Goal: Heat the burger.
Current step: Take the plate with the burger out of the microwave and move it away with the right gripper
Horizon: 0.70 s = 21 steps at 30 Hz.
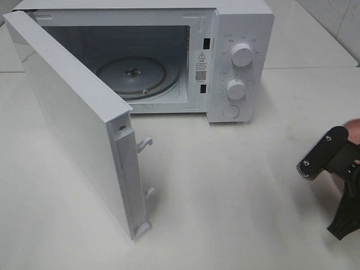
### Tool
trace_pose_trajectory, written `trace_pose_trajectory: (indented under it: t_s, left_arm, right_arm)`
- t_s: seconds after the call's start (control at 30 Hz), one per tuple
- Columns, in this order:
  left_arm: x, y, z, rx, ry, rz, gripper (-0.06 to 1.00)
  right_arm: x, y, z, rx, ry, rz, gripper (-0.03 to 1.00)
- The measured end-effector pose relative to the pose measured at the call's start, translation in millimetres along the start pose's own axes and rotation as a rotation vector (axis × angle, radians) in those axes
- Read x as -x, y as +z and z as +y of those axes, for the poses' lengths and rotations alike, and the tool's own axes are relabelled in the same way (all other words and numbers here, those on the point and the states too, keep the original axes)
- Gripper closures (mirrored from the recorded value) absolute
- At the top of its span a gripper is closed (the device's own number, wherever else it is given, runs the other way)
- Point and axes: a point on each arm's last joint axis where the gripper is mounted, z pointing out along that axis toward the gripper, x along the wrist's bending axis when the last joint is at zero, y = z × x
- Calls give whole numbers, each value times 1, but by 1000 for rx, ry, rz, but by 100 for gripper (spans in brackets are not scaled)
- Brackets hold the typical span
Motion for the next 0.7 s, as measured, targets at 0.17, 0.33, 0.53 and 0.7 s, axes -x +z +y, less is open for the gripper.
trace_pose_trajectory:
  t_s: [0.17, 0.33, 0.53, 0.7]
  left_arm:
    - [0, 0, 0, 0, 0, 0, -4]
    - [0, 0, 0, 0, 0, 0, -4]
    - [0, 0, 0, 0, 0, 0, -4]
    - [0, 0, 0, 0, 0, 0, -4]
  right_arm:
    - [5, 11, -3, -30, 24, -14, 87]
    - [7, 24, -7, -76, 81, -25, 87]
    - [4, 40, -12, -130, 105, -35, 85]
    - [3, 46, -14, -159, 118, -61, 81]
